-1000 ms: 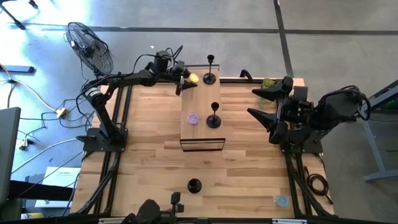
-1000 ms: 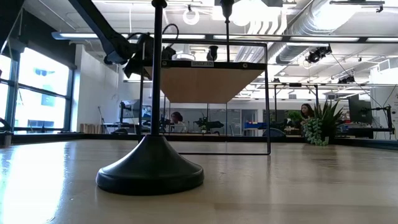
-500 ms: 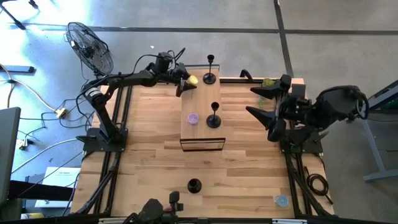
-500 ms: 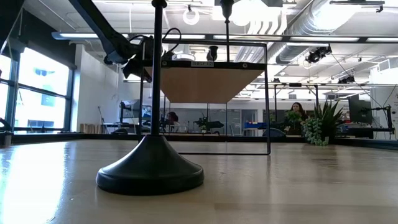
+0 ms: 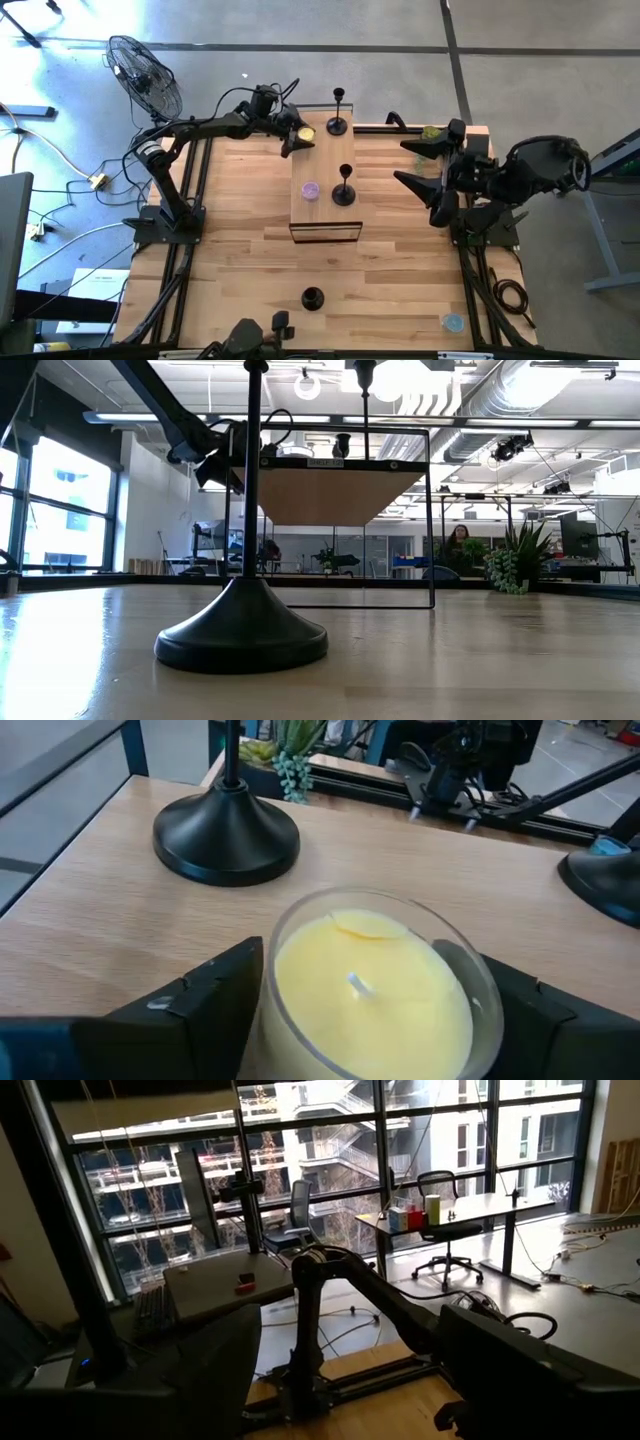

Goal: Pick & Place candle stick holders
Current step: Put the yellow scented candle on the shelf, then put the candle holder on the shelf aligned with the other candle holder on the shelf

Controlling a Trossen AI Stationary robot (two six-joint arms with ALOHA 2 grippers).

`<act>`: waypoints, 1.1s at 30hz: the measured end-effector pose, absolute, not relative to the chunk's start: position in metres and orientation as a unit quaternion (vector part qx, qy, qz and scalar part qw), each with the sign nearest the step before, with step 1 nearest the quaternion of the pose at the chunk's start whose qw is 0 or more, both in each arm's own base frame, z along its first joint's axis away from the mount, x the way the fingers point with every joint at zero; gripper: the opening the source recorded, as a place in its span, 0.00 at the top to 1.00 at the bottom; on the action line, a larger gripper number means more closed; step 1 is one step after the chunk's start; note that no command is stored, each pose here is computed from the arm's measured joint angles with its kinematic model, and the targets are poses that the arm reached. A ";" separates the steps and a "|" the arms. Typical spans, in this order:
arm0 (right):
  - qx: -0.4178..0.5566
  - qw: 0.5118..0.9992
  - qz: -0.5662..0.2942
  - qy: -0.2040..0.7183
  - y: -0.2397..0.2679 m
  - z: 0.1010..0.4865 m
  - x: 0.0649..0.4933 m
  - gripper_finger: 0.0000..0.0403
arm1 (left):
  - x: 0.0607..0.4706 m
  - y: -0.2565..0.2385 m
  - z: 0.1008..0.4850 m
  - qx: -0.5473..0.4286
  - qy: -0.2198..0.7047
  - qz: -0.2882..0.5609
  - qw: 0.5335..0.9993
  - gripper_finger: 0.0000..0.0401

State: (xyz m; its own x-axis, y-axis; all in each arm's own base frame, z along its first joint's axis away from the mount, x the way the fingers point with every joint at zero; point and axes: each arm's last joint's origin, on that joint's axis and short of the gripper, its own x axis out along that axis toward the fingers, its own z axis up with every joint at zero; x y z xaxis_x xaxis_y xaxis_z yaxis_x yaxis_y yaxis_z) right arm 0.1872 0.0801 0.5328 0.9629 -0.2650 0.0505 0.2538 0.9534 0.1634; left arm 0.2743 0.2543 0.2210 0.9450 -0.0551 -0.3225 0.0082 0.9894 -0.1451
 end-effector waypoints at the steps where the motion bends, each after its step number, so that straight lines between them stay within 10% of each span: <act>1: 0.079 0.988 -0.131 -0.036 0.080 0.533 0.187 0.25 | 0.274 0.254 0.221 -0.071 0.165 -0.015 0.984 0.28; 19: 0.085 0.991 -0.098 -0.035 0.082 0.533 0.188 0.25 | 0.277 0.258 0.233 -0.095 0.121 0.005 0.988 0.26; 33: 0.063 0.993 -0.096 -0.021 0.082 0.530 0.188 0.25 | 0.245 0.227 0.324 0.000 0.019 0.036 0.999 0.26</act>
